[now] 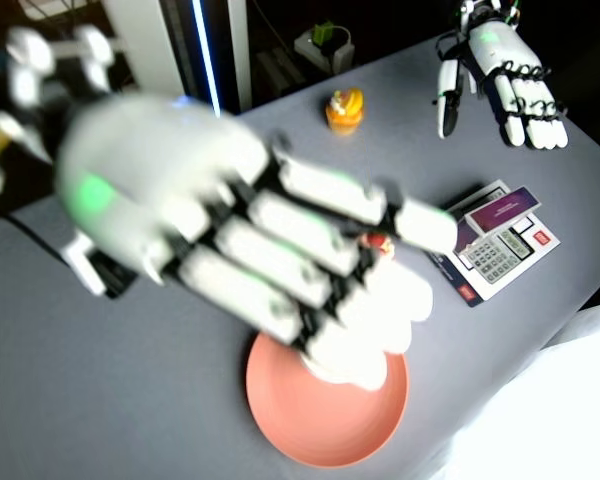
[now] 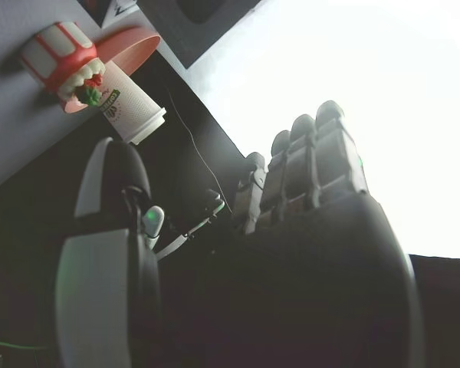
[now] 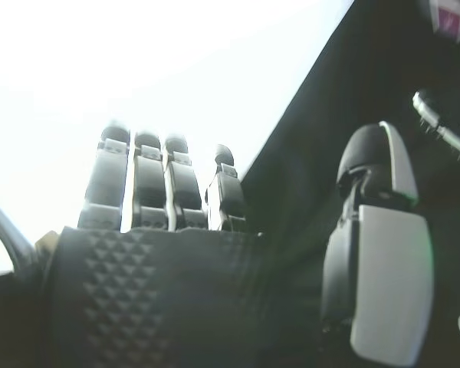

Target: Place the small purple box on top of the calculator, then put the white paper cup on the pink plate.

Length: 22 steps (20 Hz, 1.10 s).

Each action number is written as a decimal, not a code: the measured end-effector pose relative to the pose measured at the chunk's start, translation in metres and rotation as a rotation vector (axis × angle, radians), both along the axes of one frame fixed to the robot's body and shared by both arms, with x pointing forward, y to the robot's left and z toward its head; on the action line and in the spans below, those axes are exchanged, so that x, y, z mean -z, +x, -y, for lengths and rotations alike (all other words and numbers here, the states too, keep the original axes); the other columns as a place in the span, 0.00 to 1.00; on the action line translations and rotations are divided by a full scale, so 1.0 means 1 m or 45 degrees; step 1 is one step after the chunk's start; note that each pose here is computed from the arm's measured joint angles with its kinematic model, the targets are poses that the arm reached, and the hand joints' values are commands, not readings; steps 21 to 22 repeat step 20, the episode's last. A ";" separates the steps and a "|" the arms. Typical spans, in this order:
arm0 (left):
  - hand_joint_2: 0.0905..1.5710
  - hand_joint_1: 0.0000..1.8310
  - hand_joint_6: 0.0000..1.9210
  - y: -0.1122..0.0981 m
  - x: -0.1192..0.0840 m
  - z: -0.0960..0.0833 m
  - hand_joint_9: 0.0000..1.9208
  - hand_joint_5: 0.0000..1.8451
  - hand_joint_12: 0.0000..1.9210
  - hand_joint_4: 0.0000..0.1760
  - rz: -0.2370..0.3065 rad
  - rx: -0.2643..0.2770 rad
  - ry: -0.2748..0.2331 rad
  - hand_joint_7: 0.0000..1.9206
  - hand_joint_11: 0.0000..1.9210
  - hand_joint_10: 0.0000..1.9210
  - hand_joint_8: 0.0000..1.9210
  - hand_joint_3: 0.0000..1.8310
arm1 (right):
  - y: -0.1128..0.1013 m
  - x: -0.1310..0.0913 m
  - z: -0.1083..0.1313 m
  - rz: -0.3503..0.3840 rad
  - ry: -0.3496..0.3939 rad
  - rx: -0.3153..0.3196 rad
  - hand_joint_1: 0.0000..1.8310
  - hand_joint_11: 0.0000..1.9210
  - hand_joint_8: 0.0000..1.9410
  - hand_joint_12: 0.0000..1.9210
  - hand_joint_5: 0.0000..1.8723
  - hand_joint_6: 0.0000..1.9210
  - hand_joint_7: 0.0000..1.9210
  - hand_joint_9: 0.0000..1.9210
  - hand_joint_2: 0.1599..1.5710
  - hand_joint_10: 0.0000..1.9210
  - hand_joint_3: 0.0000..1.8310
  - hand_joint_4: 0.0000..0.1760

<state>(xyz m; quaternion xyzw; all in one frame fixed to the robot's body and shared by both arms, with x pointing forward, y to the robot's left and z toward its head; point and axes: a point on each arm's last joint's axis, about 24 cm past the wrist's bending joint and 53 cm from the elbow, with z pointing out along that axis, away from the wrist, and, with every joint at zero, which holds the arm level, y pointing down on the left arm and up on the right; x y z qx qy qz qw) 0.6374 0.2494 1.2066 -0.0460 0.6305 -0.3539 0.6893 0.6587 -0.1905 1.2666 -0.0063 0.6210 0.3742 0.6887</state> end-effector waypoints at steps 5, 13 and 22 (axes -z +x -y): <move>0.87 0.22 0.00 -0.012 -0.026 -0.011 0.00 0.00 0.00 0.85 0.127 -0.021 -0.078 0.00 0.00 0.00 0.00 0.01 | -0.053 -0.013 0.001 0.144 0.036 -0.056 0.28 0.00 0.00 0.00 0.00 0.00 0.00 0.00 0.68 0.00 0.00 0.33; 0.82 0.19 0.00 -0.032 -0.052 -0.008 0.00 0.00 0.00 0.64 0.269 0.011 -0.137 0.00 0.00 0.00 0.00 0.00 | -0.097 -0.024 0.039 0.272 0.105 0.031 0.24 0.00 0.00 0.00 0.00 0.00 0.00 0.00 0.70 0.00 0.00 0.01; 0.92 0.26 0.03 -0.046 -0.075 -0.011 0.00 0.08 0.00 0.50 0.397 0.028 -0.188 0.00 0.00 0.00 0.00 0.00 | -0.108 -0.038 0.055 0.329 0.114 0.085 0.26 0.00 0.00 0.00 0.01 0.00 0.00 0.00 0.79 0.00 0.00 0.07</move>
